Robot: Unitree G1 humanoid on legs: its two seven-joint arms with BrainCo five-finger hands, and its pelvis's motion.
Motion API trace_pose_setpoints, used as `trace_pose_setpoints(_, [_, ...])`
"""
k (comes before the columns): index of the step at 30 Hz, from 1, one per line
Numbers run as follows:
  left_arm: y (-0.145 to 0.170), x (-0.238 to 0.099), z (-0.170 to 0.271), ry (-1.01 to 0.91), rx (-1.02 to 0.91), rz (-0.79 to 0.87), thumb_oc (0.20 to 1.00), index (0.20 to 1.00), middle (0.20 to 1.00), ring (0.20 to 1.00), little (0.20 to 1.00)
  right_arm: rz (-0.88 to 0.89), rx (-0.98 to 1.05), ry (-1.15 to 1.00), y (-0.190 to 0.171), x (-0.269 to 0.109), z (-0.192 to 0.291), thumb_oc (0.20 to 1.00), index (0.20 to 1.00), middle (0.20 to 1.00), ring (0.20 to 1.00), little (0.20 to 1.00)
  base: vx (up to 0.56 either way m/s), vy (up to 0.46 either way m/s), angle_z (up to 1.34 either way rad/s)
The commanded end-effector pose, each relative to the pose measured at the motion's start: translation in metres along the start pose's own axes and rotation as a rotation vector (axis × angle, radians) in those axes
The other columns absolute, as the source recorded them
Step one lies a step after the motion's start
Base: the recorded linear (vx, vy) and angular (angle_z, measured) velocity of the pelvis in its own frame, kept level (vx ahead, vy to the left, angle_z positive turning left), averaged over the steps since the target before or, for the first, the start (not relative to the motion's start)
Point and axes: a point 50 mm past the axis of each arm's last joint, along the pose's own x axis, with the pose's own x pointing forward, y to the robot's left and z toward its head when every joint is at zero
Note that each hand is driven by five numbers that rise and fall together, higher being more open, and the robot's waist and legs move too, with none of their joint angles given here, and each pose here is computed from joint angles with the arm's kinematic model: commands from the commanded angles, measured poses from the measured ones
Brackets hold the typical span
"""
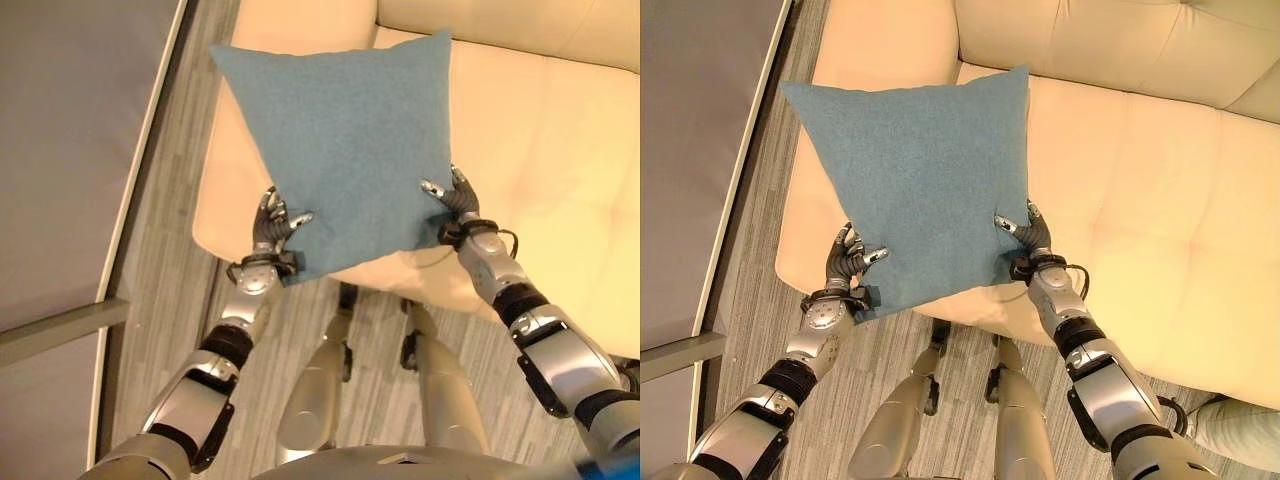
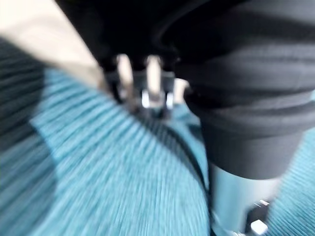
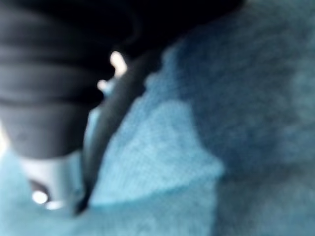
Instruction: Pick up all the scattered cushions and arrange them neatly on the sofa.
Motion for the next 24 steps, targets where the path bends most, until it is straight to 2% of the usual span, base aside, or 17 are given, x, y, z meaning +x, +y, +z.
trace_pose_setpoints(1, [-0.049, 0.001, 0.004, -0.01, -0.036, -0.15, 0.2, 0.2, 0.2, 0.2, 0.2, 0.315, 0.11, -0.036, 0.096, -0.014, -0.004, 0.2, 0.2, 0.2, 0.2, 0.2, 0.0, 0.012, 0.05])
trace_pose_setpoints(12, [-0.036, -0.008, -0.005, 0.017, -0.104, -0.113, 0.2, 0.2, 0.2, 0.2, 0.2, 0.234, 0.063, 0.007, 0.07, -0.028, -0.027, 0.2, 0.2, 0.2, 0.2, 0.2, 0.0, 0.0, 0.0])
trace_pose_setpoints(19, [-0.021, -0.038, -0.031, 0.096, -0.16, -0.125, 0.2, 0.2, 0.2, 0.2, 0.2, 0.187, 0.063, 0.124, 0.051, -0.062, -0.073, 0.2, 0.2, 0.2, 0.2, 0.2, 0.05, 0.064, -0.03])
trace_pose_setpoints(24, [-0.008, -0.056, -0.046, 0.149, -0.16, -0.109, 0.2, 0.2, 0.2, 0.2, 0.2, 0.112, 0.036, 0.135, 0.029, -0.079, -0.083, 0.2, 0.2, 0.2, 0.2, 0.2, 0.08, 0.156, -0.25])
